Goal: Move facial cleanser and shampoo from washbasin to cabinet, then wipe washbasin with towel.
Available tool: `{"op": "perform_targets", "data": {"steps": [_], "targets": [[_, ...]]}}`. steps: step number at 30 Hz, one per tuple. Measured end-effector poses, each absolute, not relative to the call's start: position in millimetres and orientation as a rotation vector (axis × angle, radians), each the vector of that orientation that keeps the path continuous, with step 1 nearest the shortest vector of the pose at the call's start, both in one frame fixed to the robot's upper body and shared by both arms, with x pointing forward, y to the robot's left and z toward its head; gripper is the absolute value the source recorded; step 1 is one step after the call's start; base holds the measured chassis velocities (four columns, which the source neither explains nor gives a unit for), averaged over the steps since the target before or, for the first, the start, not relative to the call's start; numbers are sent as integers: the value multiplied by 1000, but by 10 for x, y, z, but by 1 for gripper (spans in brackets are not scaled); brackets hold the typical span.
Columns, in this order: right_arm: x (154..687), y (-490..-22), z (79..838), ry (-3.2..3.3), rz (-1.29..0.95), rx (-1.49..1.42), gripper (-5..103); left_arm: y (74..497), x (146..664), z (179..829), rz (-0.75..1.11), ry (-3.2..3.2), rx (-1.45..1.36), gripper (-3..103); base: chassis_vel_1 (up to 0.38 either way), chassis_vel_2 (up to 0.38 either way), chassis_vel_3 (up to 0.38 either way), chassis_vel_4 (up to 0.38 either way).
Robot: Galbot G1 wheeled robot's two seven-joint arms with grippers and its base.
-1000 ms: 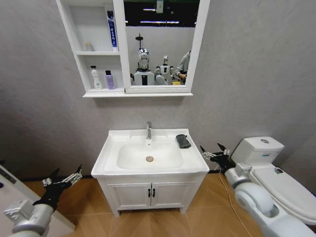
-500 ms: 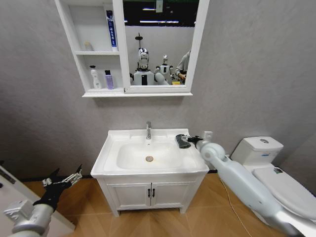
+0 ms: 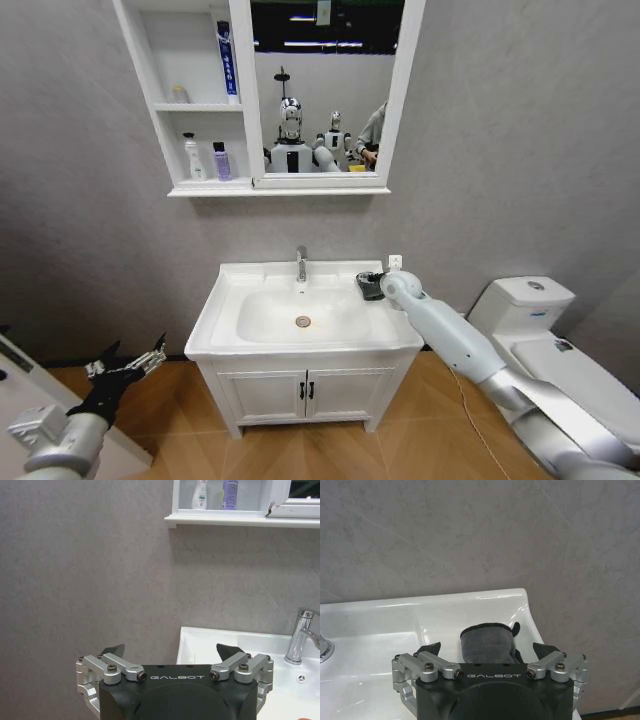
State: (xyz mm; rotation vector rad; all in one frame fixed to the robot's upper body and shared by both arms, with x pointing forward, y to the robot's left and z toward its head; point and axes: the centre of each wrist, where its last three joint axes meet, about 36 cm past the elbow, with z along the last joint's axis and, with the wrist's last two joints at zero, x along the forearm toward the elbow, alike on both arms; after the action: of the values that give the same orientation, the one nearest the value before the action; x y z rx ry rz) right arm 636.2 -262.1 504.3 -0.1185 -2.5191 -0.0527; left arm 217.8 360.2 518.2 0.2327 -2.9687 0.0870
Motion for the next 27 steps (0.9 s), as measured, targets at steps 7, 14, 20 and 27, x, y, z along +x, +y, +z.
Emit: {"op": "perform_targets", "data": {"steps": [7, 14, 20, 27], "targets": [[6616, -2645, 4935, -2471, -91, -145, 100, 3602, 2178, 5182, 87, -2969, 232, 100, 0, 0, 0, 0], [6791, -2671, 4741, -2424, -80, -178, 100, 3602, 2178, 5182, 87, -2969, 232, 100, 0, 0, 0, 0], [6874, -2725, 4679, -2413, -45, -180, 100, 3602, 2178, 5182, 87, -2969, 232, 100, 0, 0, 0, 0], [6925, -2660, 4544, -2388, -45, -176, 100, 3602, 2178, 5182, 87, -2969, 232, 100, 0, 0, 0, 0]]}}
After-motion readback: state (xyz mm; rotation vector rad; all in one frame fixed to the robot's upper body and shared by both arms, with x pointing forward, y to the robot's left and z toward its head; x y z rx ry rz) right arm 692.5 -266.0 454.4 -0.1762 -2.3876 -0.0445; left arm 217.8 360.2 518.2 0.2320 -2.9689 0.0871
